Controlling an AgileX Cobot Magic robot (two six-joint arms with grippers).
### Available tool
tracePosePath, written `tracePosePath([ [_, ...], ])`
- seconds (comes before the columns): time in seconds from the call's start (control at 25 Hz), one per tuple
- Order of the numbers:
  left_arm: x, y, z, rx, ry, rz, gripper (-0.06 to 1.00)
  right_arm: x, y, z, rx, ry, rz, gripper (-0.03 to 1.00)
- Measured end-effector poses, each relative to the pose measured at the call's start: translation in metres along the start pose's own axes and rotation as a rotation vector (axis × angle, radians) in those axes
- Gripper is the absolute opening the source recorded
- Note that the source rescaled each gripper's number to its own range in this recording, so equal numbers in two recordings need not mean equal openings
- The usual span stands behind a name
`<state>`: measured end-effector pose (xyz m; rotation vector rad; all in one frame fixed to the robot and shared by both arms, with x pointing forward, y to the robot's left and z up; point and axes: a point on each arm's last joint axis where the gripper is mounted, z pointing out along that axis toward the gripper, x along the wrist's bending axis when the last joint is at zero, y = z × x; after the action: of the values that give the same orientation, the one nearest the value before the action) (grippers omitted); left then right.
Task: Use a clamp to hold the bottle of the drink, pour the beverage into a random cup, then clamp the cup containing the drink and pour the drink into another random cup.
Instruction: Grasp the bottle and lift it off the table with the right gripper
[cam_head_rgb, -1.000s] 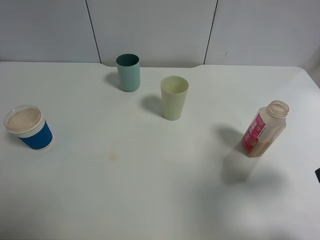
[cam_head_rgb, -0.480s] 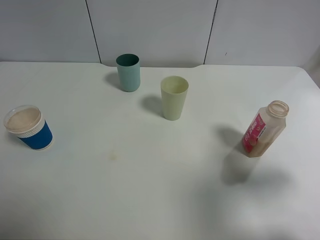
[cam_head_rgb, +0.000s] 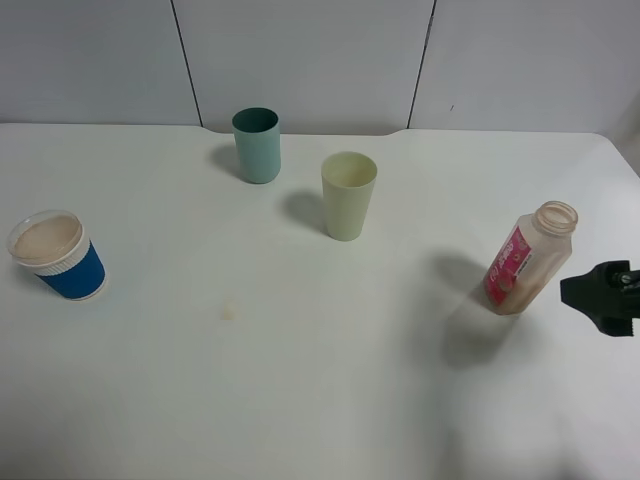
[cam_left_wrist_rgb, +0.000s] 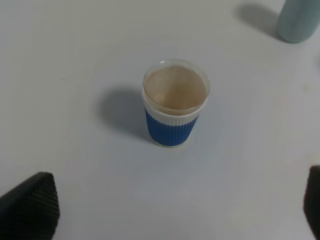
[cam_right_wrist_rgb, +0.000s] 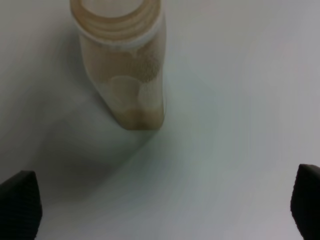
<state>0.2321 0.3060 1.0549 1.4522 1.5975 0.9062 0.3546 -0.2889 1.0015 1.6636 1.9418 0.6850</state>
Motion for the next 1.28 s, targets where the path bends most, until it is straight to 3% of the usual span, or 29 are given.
tracePosePath([
  [0.4,0.000,0.000,0.000,0.000,0.000,0.000,0.97,0.003,-0.016,0.016,-0.057,0.015,-0.035,1.00],
  [0.56,0.000,0.000,0.000,0.000,0.000,0.000,0.97,0.004,-0.021,0.023,-0.143,0.022,0.027,1.00],
  [0.72,0.000,0.000,0.000,0.000,0.000,0.000,0.97,0.004,-0.030,0.031,-0.216,0.024,0.187,1.00],
  [1.28,0.000,0.000,0.000,0.000,0.000,0.000,0.97,0.002,-0.027,0.030,-0.252,0.020,0.282,1.00],
])
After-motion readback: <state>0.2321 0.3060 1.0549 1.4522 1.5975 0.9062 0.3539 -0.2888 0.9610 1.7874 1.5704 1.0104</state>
